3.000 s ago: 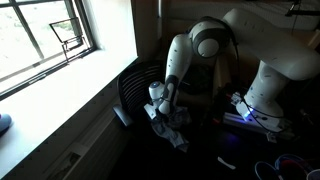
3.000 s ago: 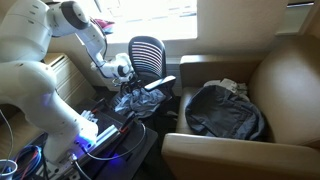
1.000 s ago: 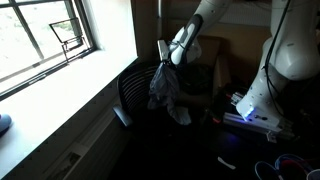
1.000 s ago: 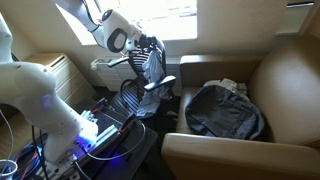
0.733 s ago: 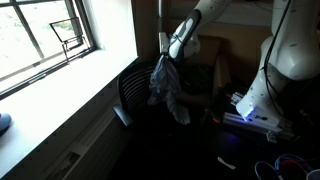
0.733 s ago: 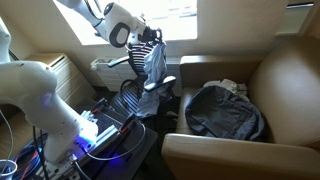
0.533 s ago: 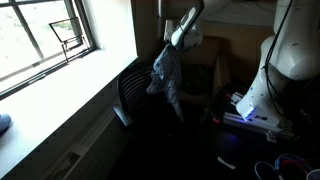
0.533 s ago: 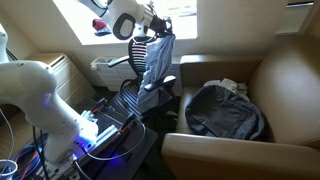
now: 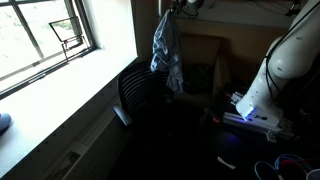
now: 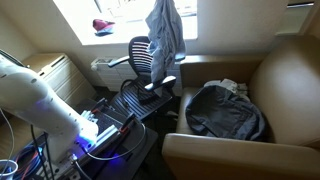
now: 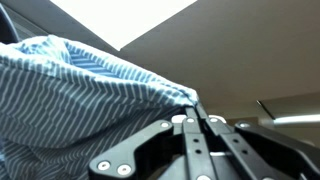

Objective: Put the shirt on the black chair onto the brown chair

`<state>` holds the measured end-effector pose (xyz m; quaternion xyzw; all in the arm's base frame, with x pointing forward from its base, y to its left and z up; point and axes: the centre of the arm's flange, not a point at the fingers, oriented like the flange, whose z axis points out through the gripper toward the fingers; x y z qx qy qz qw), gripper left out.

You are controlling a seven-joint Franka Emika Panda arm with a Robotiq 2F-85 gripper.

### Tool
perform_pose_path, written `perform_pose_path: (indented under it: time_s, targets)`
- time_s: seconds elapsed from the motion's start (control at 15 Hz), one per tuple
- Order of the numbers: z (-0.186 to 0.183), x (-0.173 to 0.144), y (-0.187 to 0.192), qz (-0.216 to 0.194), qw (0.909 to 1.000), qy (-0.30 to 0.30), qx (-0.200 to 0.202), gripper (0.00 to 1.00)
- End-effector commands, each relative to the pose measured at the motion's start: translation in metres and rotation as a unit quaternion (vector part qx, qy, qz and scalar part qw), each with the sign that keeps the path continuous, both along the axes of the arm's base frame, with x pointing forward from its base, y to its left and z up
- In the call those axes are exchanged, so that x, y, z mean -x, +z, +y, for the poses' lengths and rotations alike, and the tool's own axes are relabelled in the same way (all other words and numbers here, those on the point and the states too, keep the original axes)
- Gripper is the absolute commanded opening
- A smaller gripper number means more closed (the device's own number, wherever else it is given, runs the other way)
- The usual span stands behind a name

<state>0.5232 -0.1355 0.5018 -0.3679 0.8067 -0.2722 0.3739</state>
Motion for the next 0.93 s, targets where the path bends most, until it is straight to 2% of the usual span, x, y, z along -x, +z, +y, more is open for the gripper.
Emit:
perform_pose_path:
  time_s: [0.0, 0.2, 0.27, 0.4, 0.53, 0.73, 0.87]
  targets:
    - [-0.008, 0.006, 0.009, -0.007, 1.0, -0.006, -0.001, 0.0]
    - [-0.004, 0.003, 0.002, 0.002, 1.0, -0.001, -0.001, 0.0]
    - [-0.008, -0.005, -0.002, -0.028, 0.9976, -0.053, 0.034, 0.0]
    - [-0.07, -0.003, 0.015, -0.058, 0.9943, -0.083, 0.032, 0.0]
    - [-0.129, 0.002, 0.035, -0.085, 0.9871, -0.131, 0.035, 0.0]
    - [-0.202, 0.008, 0.069, -0.129, 0.9698, -0.199, 0.057, 0.0]
    - [-0.225, 0.003, 0.058, -0.148, 0.9554, -0.243, 0.078, 0.0]
